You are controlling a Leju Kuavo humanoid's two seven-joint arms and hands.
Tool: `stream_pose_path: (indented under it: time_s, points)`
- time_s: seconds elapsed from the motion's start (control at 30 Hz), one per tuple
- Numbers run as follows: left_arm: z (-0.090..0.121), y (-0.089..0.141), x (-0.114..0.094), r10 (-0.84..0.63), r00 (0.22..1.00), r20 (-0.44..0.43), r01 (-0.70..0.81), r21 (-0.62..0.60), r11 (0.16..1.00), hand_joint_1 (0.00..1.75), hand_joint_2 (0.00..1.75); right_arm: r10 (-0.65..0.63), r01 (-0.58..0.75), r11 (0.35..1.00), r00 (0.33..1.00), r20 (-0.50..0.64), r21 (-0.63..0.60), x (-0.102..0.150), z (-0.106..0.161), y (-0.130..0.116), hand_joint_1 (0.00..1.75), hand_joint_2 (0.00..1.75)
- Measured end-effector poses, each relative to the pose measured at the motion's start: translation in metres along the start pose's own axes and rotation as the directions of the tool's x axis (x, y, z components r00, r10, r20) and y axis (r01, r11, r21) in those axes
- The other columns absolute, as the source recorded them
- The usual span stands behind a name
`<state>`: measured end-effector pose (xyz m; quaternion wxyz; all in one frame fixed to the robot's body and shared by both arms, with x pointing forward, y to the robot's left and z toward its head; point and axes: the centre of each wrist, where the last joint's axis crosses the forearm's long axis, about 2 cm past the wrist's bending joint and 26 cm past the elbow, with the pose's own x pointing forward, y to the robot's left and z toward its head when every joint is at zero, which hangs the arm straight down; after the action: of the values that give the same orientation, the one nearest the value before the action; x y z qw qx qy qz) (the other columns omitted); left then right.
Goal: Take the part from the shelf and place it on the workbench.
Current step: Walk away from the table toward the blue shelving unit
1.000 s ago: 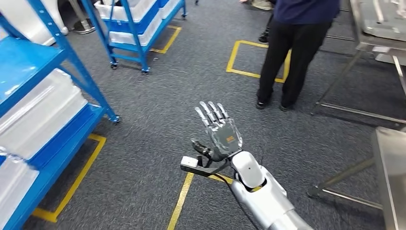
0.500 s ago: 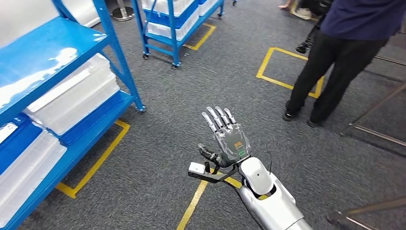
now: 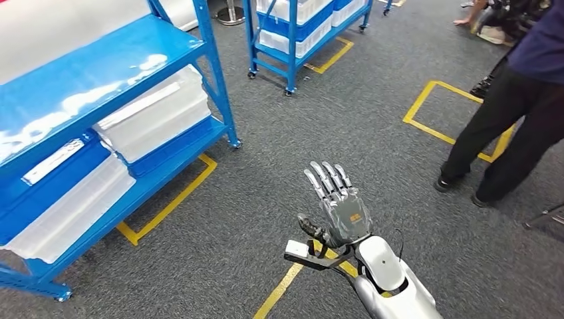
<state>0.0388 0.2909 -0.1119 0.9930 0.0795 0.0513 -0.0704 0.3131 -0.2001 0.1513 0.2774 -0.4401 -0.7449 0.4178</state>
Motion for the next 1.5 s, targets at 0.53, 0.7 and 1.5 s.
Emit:
stream_pose_path:
  time_s: [0.53, 0.7, 1.5]
  points:
    - [0.0, 0.006, 0.002, 0.011, 1.0, 0.002, -0.011, 0.002, 1.0, 0.0, 0.0, 0.031, -0.031, 0.999, 1.0, 0.0, -0.015, -0.025, -0.007, -0.022, 0.0, 0.0]
    - [0.0, 0.006, 0.003, 0.0, 1.0, 0.006, 0.0, -0.006, 1.0, 0.0, 0.0, 0.041, -0.041, 0.999, 0.999, 0.003, -0.014, -0.03, -0.014, -0.025, 0.0, 0.0]
    - [-0.001, 0.011, 0.002, -0.007, 1.0, 0.015, 0.007, 0.01, 1.0, 0.0, 0.0, 0.064, -0.064, 0.998, 0.998, -0.004, -0.021, -0.047, 0.007, -0.032, 0.0, 0.0]
